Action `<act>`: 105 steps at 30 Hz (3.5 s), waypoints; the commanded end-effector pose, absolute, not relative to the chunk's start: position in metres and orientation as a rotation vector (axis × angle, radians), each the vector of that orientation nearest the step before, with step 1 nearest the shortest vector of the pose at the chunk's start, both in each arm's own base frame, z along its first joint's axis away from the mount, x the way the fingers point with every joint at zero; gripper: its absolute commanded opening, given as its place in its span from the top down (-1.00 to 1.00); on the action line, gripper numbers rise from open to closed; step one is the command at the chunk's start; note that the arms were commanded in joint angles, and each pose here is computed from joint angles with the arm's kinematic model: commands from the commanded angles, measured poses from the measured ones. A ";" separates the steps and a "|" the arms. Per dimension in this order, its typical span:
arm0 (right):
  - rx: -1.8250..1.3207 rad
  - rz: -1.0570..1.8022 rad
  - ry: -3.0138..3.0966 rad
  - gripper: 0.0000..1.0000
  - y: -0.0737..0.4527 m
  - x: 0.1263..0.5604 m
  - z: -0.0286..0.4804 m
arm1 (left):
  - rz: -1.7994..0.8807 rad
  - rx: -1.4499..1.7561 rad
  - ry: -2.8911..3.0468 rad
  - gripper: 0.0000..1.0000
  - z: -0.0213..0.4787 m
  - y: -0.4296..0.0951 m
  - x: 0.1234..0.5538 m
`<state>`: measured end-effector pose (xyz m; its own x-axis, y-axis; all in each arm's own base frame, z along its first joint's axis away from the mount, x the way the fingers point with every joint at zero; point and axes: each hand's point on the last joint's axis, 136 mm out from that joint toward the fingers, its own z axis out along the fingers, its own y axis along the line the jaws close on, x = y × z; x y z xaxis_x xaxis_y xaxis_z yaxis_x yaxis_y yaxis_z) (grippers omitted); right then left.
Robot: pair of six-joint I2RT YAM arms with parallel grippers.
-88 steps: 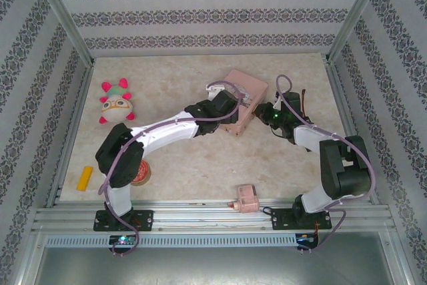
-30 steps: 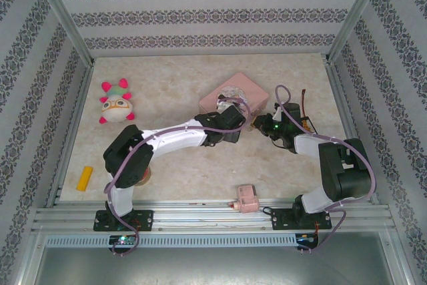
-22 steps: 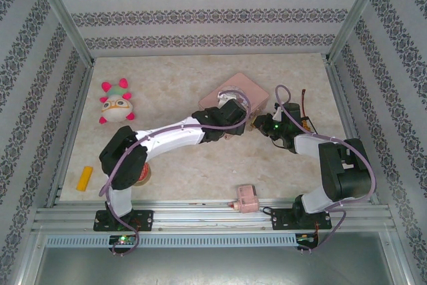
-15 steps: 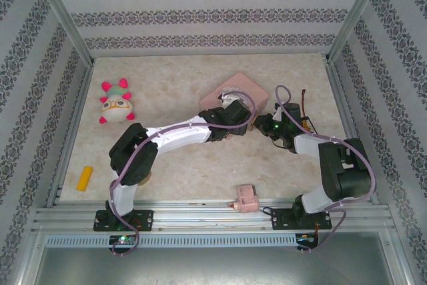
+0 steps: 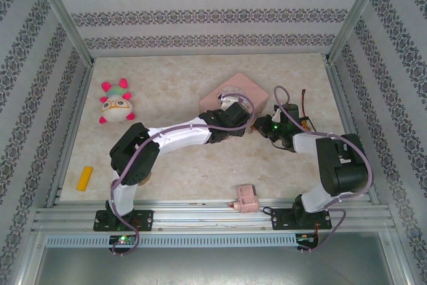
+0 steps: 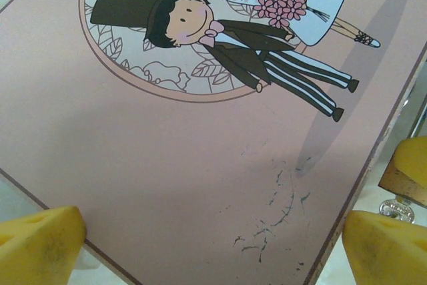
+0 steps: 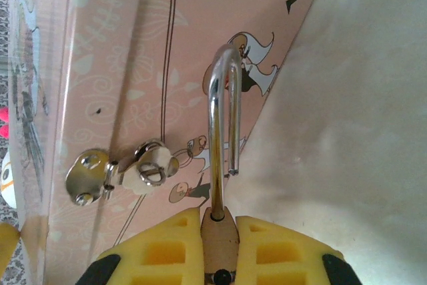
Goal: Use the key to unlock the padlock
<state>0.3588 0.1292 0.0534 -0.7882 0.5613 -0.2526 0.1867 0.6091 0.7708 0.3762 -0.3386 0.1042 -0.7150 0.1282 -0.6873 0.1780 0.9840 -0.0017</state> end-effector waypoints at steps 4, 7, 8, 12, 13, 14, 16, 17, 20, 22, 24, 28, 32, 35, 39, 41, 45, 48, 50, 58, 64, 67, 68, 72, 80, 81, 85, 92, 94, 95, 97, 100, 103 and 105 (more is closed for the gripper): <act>0.592 1.051 2.275 1.00 0.127 0.382 0.072 | 0.073 0.197 2.445 -0.98 0.082 -0.303 0.364; 0.594 1.048 2.258 1.00 0.126 0.386 0.076 | 0.080 0.196 2.443 -0.98 0.082 -0.302 0.364; 0.595 1.051 2.253 1.00 0.126 0.387 0.077 | 0.082 0.196 2.442 -0.98 0.081 -0.302 0.364; 0.604 1.052 2.235 1.00 0.125 0.391 0.081 | 0.087 0.195 2.443 -0.98 0.081 -0.301 0.364; 0.606 1.048 2.233 1.00 0.125 0.391 0.082 | 0.092 0.196 2.444 -0.99 0.081 -0.300 0.364; 0.607 1.044 2.232 1.00 0.124 0.391 0.082 | 0.096 0.194 2.442 -0.98 0.081 -0.299 0.364; 0.605 1.043 2.229 1.00 0.124 0.391 0.083 | 0.109 0.196 2.441 -0.98 0.081 -0.296 0.363; 0.604 1.043 2.232 1.00 0.124 0.390 0.083 | 0.125 0.196 2.437 -0.98 0.082 -0.292 0.363; 0.589 1.033 2.244 1.00 0.123 0.385 0.085 | 0.169 0.193 2.427 -0.98 0.085 -0.280 0.362; 0.584 1.024 2.254 1.00 0.121 0.381 0.085 | 0.192 0.186 2.422 -0.98 0.087 -0.271 0.361; 0.572 1.018 2.270 1.00 0.121 0.374 0.085 | 0.215 0.171 2.419 -0.98 0.087 -0.261 0.361; 0.550 1.003 2.311 1.00 0.121 0.360 0.084 | 0.240 0.140 2.417 -0.98 0.091 -0.244 0.362; 0.508 0.968 2.385 1.00 0.120 0.342 0.082 | 0.247 0.102 2.410 -0.98 0.095 -0.228 0.363; 0.460 0.941 2.428 1.00 0.119 0.328 0.083 | 0.235 0.063 2.410 -0.98 0.095 -0.217 0.370; 0.383 0.930 2.482 1.00 0.121 0.312 0.086 | 0.197 0.013 2.400 -0.98 0.097 -0.209 0.385; 0.345 0.953 2.505 1.00 0.125 0.304 0.088 | 0.186 -0.005 2.394 -0.98 0.100 -0.205 0.393; 0.287 1.042 2.533 1.00 0.136 0.292 0.089 | 0.182 -0.025 2.379 -0.98 0.106 -0.200 0.408; 0.260 1.112 2.551 1.00 0.145 0.285 0.087 | 0.178 -0.039 2.372 -0.98 0.108 -0.196 0.418; 0.237 1.148 2.563 1.00 0.151 0.281 0.086 | 0.171 -0.044 2.378 -0.98 0.108 -0.195 0.424; 0.146 1.234 2.603 1.00 0.168 0.277 0.083 | 0.177 -0.067 2.375 -0.98 0.113 -0.188 0.431; 0.103 1.254 2.655 1.00 0.177 0.282 0.076 | 0.180 -0.078 2.367 -0.98 0.121 -0.181 0.427; 0.100 1.232 2.700 1.00 0.176 0.287 0.068 | 0.157 -0.092 2.367 -0.98 0.128 -0.177 0.419; 0.097 1.215 2.722 1.00 0.176 0.288 0.065 | 0.139 -0.099 2.364 -0.98 0.131 -0.177 0.415; 0.097 1.148 2.787 0.98 0.170 0.296 0.057 | 0.081 -0.133 2.341 -0.98 0.144 -0.170 0.400; 0.105 1.040 2.920 0.80 0.160 0.297 0.038 | 0.054 -0.215 2.267 -0.98 0.172 -0.139 0.367; 0.108 0.993 2.940 0.76 0.156 0.297 0.036 | 0.056 -0.223 2.260 -0.98 0.174 -0.135 0.363; 0.124 0.841 2.988 0.60 0.140 0.296 0.030 | 0.039 -0.265 2.233 -0.99 0.180 -0.122 0.350; 0.149 0.770 2.989 0.34 0.132 0.298 0.030 | 0.033 -0.329 2.195 -0.98 0.187 -0.099 0.333; 0.145 0.744 2.978 0.27 0.129 0.299 0.035 | 0.046 -0.341 2.187 -0.98 0.190 -0.092 0.328; 0.144 0.723 2.972 0.21 0.127 0.299 0.038 | 0.052 -0.347 2.183 -0.98 0.192 -0.088 0.325; 0.133 0.694 2.940 0.16 0.123 0.300 0.049 | 0.062 -0.360 2.169 -0.98 0.196 -0.081 0.319; 0.129 0.641 2.887 0.13 0.114 0.302 0.067 | 0.071 -0.379 2.141 -0.98 0.202 -0.069 0.310; 0.123 0.603 2.809 0.05 0.104 0.305 0.090 | 0.095 -0.392 2.112 -0.98 0.207 -0.053 0.299; 0.116 0.568 2.748 -0.10 0.097 0.308 0.106 | 0.122 -0.404 2.082 -0.98 0.212 -0.041 0.290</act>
